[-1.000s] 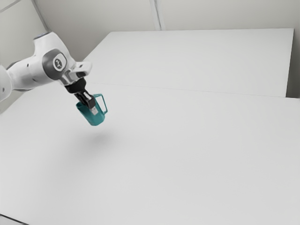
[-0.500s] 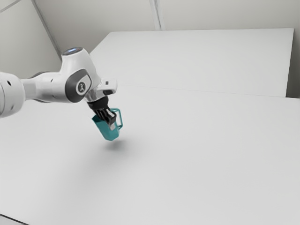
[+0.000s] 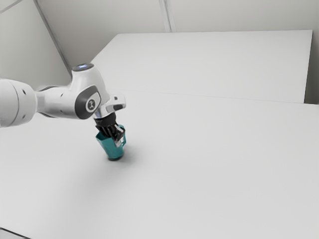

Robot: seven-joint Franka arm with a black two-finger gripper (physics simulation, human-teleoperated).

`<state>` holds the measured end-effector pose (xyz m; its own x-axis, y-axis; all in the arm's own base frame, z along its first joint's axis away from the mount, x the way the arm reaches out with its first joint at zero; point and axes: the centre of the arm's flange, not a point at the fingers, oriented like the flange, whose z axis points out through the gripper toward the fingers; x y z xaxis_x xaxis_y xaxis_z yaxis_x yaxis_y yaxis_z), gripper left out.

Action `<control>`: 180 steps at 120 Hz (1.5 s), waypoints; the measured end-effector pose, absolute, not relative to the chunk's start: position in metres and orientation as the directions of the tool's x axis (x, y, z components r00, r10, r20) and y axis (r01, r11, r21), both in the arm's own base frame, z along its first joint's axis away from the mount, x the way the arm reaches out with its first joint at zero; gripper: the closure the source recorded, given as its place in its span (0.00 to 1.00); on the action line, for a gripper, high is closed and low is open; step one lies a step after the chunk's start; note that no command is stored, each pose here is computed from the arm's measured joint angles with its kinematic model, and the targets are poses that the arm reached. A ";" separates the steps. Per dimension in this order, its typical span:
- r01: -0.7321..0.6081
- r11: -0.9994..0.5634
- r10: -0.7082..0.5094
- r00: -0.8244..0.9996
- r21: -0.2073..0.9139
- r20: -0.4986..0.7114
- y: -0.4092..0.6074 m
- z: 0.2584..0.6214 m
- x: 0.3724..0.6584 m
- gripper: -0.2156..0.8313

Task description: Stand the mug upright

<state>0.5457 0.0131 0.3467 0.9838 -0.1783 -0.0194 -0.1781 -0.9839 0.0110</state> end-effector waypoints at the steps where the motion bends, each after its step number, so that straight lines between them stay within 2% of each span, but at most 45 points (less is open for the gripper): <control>1: -0.180 -0.984 -0.180 0.983 0.011 -0.020 0.011 0.346 0.546 0.95; 28: -0.155 -0.988 -0.155 0.987 0.003 -0.031 0.001 0.329 0.551 0.94; 46: -0.139 -0.990 -0.139 0.990 0.007 -0.011 -0.001 0.335 0.552 0.62; 54: -0.134 -0.991 -0.134 0.991 0.006 0.005 -0.001 0.344 0.551 0.51; 66: -0.139 -0.990 -0.139 0.989 0.004 0.040 -0.007 0.371 0.549 0.40; 81: -0.155 -0.988 -0.153 0.984 0.006 0.085 -0.020 0.417 0.561 0.31; 103: -0.159 -0.987 -0.157 0.980 0.010 0.126 -0.026 0.490 0.603 0.25; 126: -0.139 -0.990 -0.136 0.983 0.014 0.124 -0.012 0.539 0.643 0.22; 155: -0.150 -0.989 -0.148 0.985 0.019 0.086 -0.013 0.582 0.636 0.21; 180: -0.158 -0.987 -0.157 0.987 0.025 0.041 -0.013 0.586 0.626 0.21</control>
